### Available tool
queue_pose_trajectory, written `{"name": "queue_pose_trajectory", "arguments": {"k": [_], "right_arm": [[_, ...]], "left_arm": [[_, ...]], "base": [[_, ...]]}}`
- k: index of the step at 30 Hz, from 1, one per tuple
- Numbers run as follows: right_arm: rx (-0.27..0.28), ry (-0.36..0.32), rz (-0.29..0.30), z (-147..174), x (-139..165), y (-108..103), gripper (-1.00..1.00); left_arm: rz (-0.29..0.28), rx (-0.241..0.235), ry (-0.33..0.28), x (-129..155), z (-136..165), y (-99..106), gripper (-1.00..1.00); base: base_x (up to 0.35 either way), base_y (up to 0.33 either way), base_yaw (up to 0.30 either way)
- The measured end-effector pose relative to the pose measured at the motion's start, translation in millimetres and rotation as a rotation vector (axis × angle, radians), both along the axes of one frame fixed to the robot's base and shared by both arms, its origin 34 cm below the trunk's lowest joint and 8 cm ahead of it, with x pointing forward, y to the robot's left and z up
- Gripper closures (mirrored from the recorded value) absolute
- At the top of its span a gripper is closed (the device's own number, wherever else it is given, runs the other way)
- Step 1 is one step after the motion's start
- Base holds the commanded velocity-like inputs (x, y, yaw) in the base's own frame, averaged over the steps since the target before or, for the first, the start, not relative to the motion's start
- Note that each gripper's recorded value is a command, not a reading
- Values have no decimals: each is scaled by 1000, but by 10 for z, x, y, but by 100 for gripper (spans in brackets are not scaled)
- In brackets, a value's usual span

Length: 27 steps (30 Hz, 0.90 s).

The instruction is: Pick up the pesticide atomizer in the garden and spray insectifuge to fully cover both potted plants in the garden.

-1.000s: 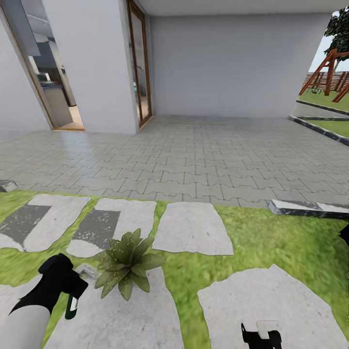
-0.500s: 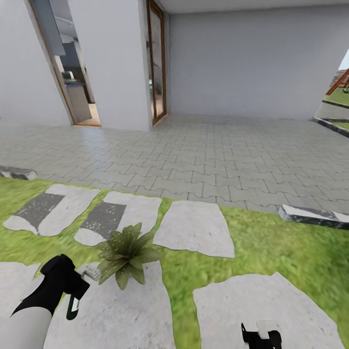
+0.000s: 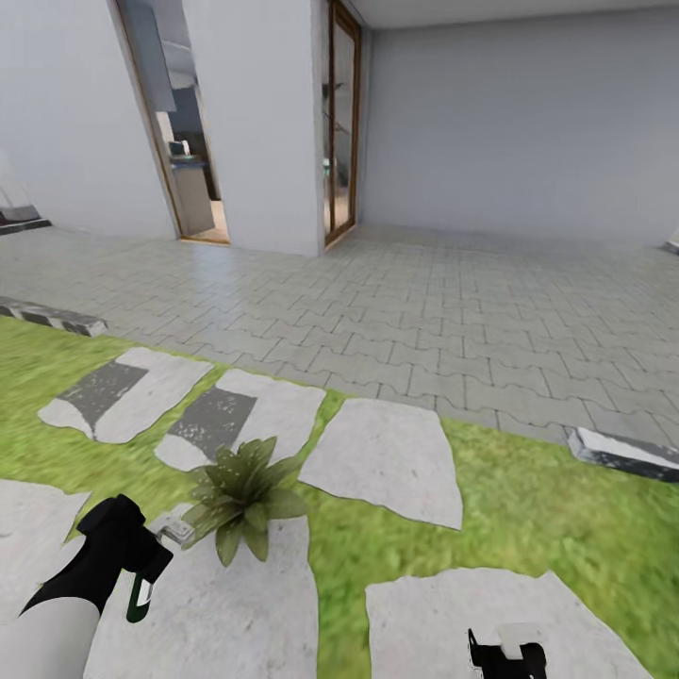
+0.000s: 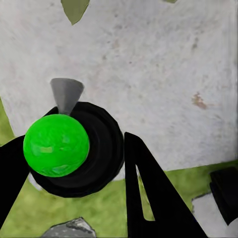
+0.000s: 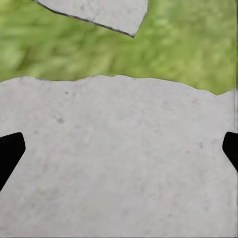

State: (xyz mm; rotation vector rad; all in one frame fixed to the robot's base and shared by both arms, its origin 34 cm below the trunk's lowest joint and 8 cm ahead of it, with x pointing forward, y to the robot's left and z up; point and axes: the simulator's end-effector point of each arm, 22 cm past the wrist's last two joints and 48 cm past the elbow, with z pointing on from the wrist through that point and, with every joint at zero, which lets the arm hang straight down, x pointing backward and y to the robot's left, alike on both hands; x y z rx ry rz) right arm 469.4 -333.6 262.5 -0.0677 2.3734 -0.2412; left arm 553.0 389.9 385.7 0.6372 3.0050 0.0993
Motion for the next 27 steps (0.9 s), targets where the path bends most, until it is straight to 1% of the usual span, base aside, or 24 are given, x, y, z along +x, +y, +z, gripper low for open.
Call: {"name": "queue_pose_trajectory", "arguments": {"k": [6,10,17,27], "right_arm": [[0,0,2,0,0,-3,-100],[5,0,2,-3,1,35,-100],[5,0,3,-4,2,43,-100],[6,1,3,-6,-3,44,-100]], "left_arm": [[4,-1,-1,0,3,6,100],[9,-2,-2,0,7,22,100],[18,-1,-5,-1,19,66,100],[8,-1,-5,6,17,38,100]], "base": [[171,-300,5],[168,-300,0],[163,-294,259],[287,-182,279]]}}
